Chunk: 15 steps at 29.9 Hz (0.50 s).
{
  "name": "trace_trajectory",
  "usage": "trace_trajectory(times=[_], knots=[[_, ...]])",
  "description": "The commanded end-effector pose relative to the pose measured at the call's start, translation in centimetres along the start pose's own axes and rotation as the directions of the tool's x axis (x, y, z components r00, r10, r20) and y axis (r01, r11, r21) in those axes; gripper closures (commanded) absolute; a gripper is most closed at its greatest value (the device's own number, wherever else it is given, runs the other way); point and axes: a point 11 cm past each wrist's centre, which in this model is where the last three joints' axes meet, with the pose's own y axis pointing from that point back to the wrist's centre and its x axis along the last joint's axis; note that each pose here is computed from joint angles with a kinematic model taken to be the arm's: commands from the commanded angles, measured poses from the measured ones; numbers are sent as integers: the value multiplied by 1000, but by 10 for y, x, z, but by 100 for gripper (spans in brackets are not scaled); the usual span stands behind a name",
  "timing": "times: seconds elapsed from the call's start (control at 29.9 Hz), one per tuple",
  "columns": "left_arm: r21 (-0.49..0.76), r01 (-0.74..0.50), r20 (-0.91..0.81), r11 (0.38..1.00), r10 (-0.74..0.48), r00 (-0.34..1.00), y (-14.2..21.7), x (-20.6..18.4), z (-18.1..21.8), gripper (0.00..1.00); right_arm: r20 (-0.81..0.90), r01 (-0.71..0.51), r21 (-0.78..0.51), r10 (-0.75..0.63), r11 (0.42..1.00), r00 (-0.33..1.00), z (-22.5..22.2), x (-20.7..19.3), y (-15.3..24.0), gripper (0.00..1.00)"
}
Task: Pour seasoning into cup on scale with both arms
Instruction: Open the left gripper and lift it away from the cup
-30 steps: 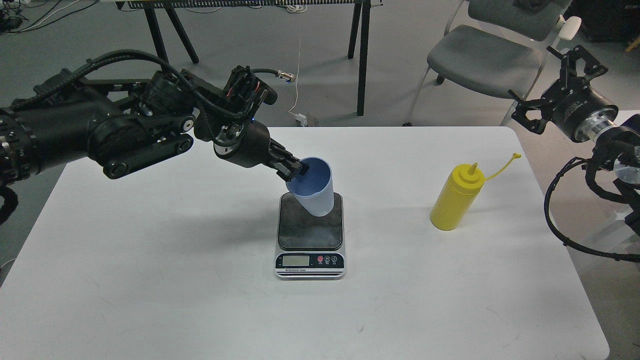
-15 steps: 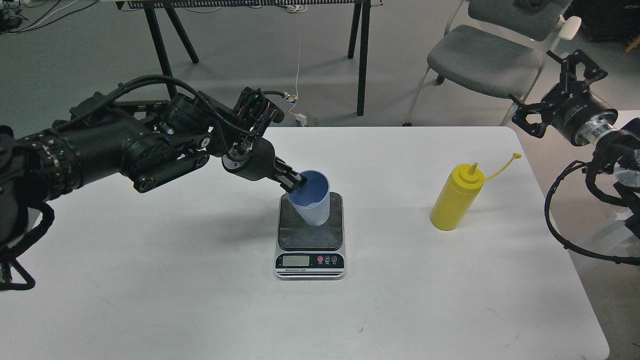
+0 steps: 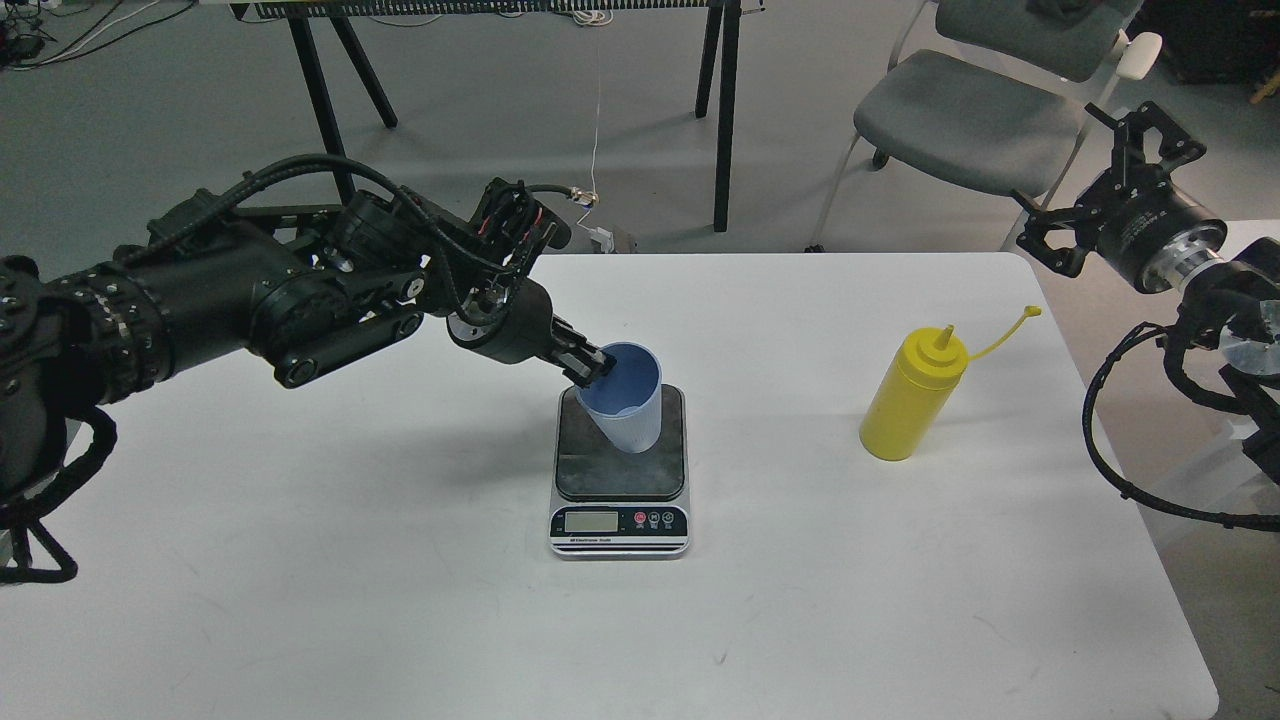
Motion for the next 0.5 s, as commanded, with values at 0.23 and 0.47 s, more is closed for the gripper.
trace_trajectory(times=[0.23,0.47], knots=[[-6,-6,-5,1000,6,1000,0,2,1,88,0,-3,-2,3,1000,1000,1,2,1,1],[-13,-16,-10,1000,16,1000,1,4,3,78,0,-3,-2,3,1000,1000,1,2,1,1]])
